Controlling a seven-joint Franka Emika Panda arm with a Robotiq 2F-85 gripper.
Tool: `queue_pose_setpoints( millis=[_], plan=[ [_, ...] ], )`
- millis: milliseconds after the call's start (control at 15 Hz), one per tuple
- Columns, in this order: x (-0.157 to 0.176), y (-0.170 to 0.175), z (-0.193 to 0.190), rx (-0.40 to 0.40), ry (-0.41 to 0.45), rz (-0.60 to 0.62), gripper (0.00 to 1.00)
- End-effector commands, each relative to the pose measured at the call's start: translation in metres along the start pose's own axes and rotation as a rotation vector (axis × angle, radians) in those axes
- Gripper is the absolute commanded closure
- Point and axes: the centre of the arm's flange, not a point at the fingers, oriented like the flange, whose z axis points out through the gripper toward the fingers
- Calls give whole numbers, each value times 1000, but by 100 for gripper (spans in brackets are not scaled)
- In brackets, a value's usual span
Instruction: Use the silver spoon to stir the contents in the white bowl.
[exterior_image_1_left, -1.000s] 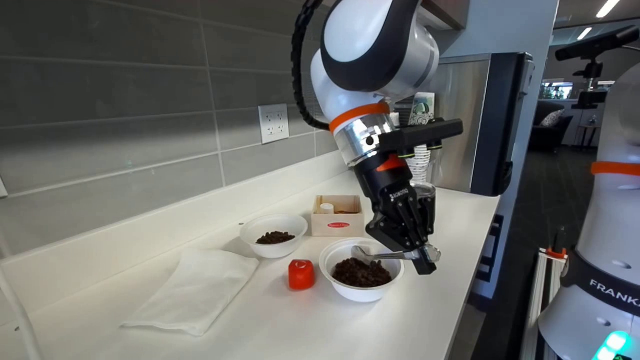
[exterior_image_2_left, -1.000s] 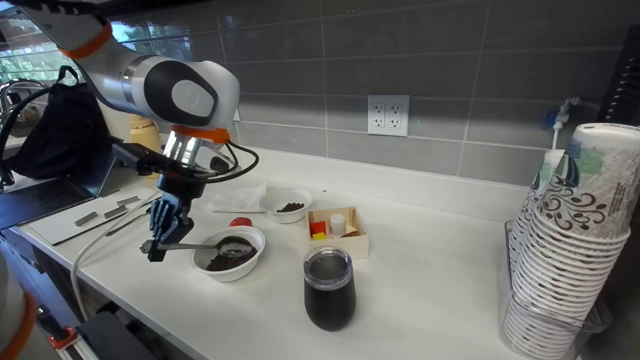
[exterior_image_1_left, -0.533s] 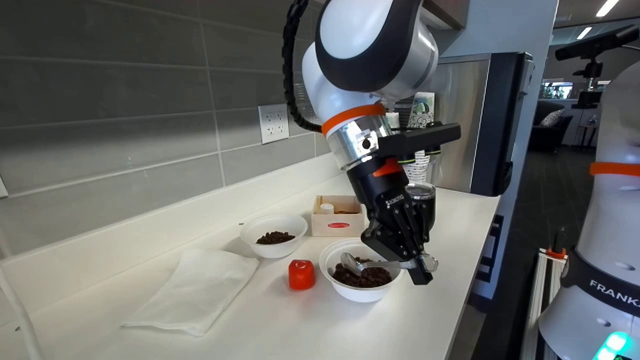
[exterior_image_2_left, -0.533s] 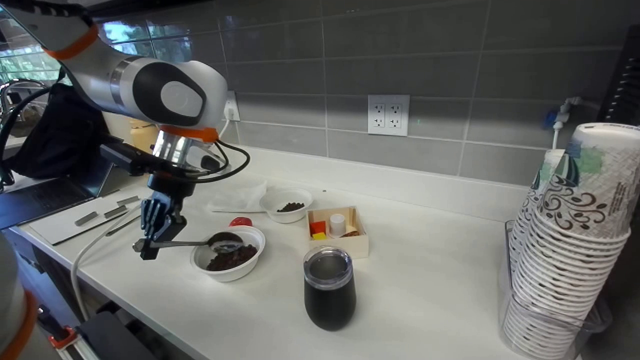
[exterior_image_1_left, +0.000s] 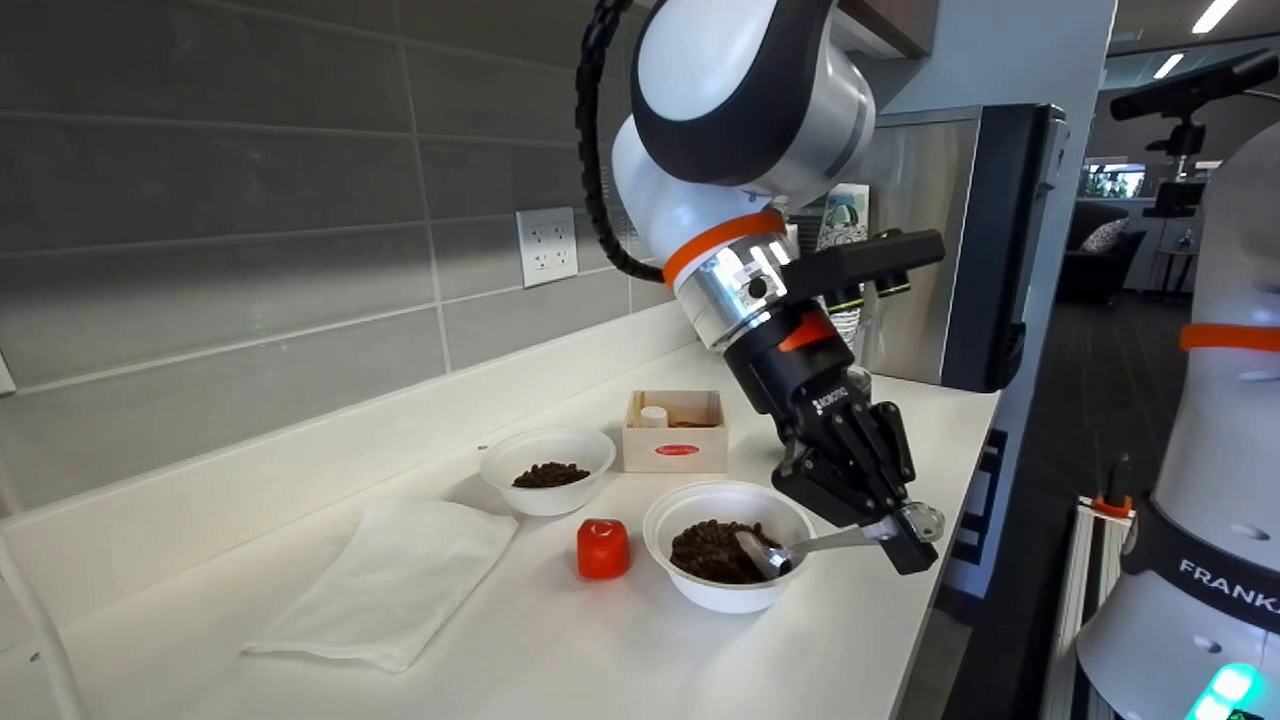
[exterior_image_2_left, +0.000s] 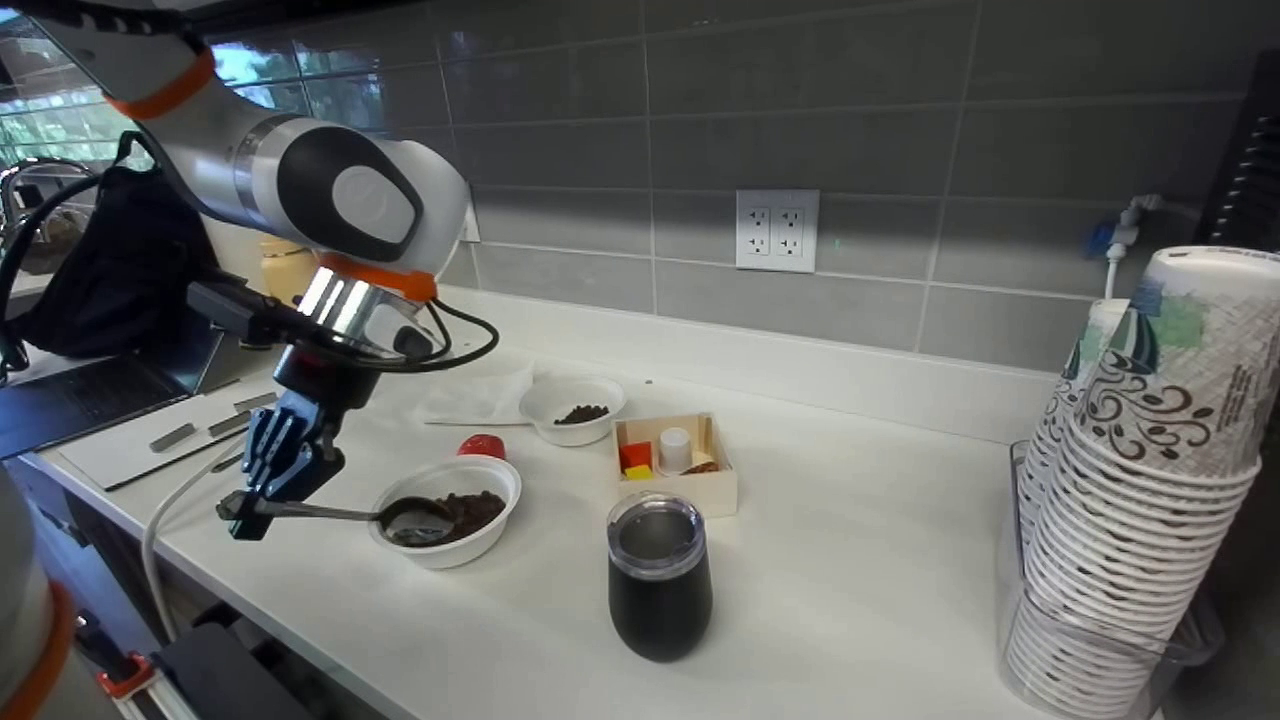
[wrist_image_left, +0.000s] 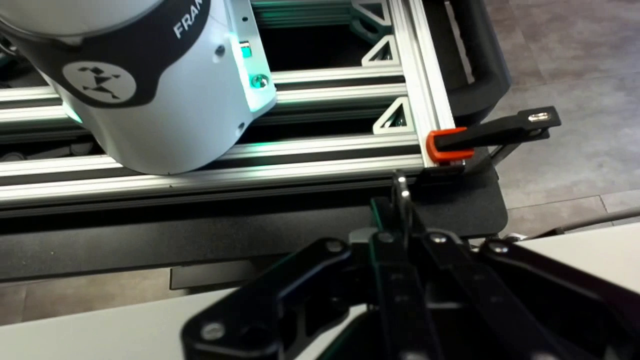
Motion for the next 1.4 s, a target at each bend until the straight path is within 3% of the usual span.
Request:
queue_pose_setpoints(
  millis=[0,400,933,1333],
  plan=[
    [0,16,-5,-8,-57,48,99],
    [20,28,1,-68,-1,102,99],
    [28,5,-9,-16,155,-19,99],
    [24,-11,-9,15,156,-129,99]
  ],
)
